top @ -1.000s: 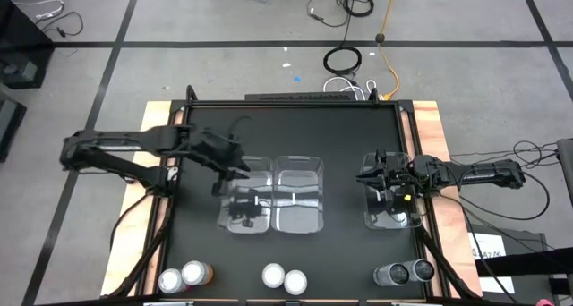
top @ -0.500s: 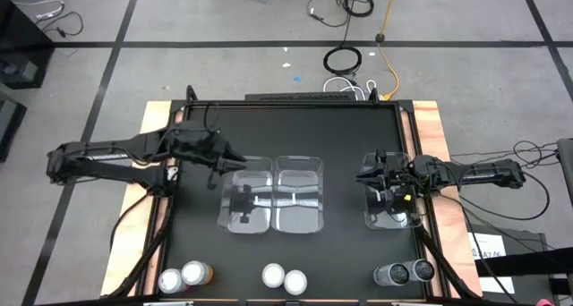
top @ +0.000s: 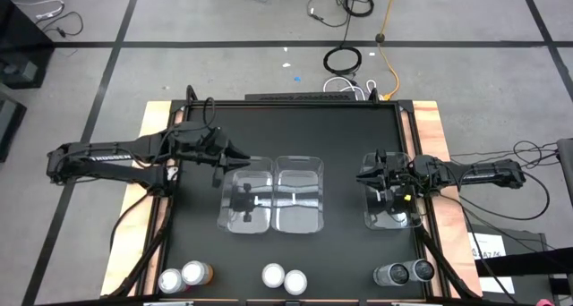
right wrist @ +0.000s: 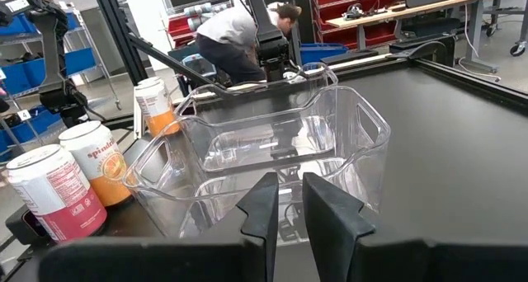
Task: Sort soda cans
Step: Move the right transparent bin to the center of the table
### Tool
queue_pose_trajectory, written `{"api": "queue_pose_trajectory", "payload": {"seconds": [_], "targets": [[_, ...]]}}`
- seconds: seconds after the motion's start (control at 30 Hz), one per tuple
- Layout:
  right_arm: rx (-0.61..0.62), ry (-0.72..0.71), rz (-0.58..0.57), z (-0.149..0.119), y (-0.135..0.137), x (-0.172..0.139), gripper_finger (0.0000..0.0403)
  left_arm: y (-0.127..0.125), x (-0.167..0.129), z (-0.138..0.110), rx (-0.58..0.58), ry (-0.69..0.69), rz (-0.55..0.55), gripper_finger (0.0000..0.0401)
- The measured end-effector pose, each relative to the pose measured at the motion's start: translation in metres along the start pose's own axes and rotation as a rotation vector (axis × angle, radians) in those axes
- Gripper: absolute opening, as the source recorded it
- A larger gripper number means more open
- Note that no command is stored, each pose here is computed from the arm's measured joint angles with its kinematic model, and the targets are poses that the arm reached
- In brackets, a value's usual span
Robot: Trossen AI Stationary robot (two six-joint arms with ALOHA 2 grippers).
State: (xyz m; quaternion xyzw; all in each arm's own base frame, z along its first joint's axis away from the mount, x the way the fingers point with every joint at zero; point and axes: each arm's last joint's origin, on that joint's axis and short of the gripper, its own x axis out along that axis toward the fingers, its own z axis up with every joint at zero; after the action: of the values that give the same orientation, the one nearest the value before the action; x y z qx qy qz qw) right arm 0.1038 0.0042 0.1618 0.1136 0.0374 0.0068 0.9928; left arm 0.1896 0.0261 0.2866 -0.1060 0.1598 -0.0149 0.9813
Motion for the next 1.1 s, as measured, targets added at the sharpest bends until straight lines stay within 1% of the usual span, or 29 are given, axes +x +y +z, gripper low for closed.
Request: {"api": "queue_pose_trajectory", "payload": {"seconds": [0.47,0.6,0.67,0.77,0.97,1.1], "targets": [[-0.006,-0.004,-0.003,0.0,0.0,0.0,0.005,0.0,0.0,0.0,-0.001,0.003,0.002,0.0109],[-0.014,-0.025,-0.061,0.001,-0.002,0.0,0.005,-0.002,0.0,-0.001,0.001,0.005,-0.007,0.0109],[-0.015,-0.042,-0.11,0.002,-0.003,0.0,0.005,-0.004,0.001,-0.001,-0.001,0.003,-0.019,0.0109],[0.007,-0.051,-0.126,0.003,-0.003,0.0,0.005,-0.011,0.001,0.0,-0.003,-0.009,-0.047,0.0109],[0.021,-0.056,-0.123,0.003,-0.003,0.0,0.005,-0.034,0.004,-0.003,0.058,-0.037,0.028,0.0109],[0.031,-0.092,-0.114,0.007,-0.002,0.0,0.005,-0.049,0.003,-0.01,0.104,-0.04,0.01,0.0109]]}}
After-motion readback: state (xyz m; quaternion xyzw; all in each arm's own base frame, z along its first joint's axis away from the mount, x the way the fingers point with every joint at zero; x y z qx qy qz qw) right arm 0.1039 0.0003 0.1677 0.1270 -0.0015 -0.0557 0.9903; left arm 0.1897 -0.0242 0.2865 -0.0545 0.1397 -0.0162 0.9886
